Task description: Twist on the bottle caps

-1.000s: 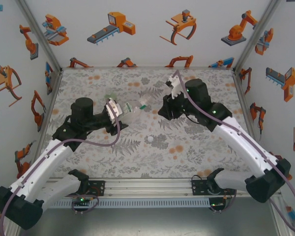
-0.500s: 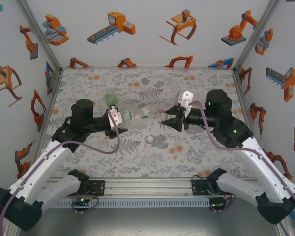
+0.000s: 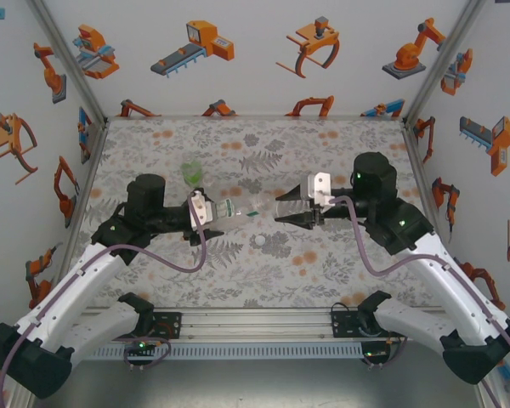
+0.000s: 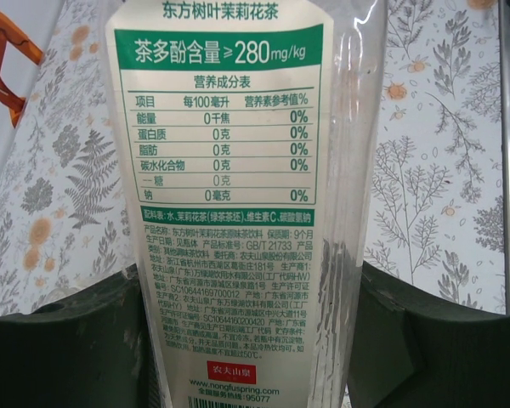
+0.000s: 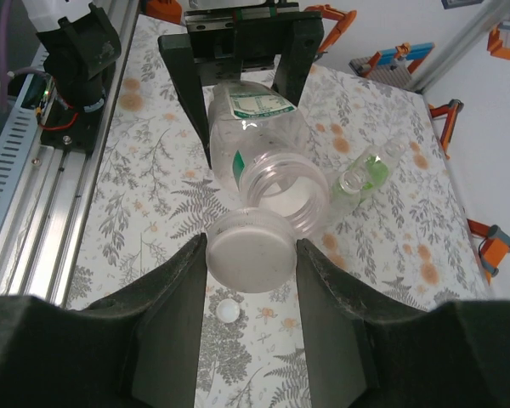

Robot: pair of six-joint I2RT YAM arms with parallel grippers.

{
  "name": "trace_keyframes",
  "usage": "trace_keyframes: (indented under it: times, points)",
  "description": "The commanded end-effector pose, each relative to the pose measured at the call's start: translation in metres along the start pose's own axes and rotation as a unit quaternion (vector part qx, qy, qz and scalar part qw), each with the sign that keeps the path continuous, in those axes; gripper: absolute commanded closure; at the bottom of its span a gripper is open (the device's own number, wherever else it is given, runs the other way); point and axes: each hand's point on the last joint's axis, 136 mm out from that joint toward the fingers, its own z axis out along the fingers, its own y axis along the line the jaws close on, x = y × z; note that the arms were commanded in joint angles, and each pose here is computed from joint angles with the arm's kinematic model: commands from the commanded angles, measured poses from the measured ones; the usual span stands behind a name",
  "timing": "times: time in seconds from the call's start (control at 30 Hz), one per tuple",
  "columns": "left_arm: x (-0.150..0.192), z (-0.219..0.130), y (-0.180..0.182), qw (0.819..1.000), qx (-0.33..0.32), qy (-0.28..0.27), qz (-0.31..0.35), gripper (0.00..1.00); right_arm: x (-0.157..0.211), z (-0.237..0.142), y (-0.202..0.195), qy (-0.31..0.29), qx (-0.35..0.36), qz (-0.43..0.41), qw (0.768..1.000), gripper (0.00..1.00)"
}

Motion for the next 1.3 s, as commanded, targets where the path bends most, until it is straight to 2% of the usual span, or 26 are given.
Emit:
trace_keyframes:
  times: [0.0,0.43,0.73,1.03,1.27]
  points:
    - [-0.001,0.001,-0.01,1.0,0.023,-0.007,0.009,1.0,-0.021,-0.003,0.002,-0.03,-0.019,-0.036,0.999,0.86]
    - [-0.007,0.001,-0.026,0.998,0.058,-0.021,0.016,1.0,-0.024,-0.001,0.009,-0.033,-0.058,-0.039,0.997,0.86]
    - [-0.009,0.001,-0.026,0.998,0.057,-0.022,0.019,1.0,-0.024,0.002,0.016,-0.037,-0.088,-0.021,0.995,0.86]
    - [-0.009,0.002,-0.019,0.999,0.043,-0.015,0.002,1.0,-0.016,0.007,0.015,-0.014,-0.084,-0.014,0.996,0.86]
    - [-0.011,0.003,-0.016,0.999,0.042,-0.014,-0.013,1.0,-0.006,0.012,0.02,0.025,-0.089,-0.02,0.996,0.86]
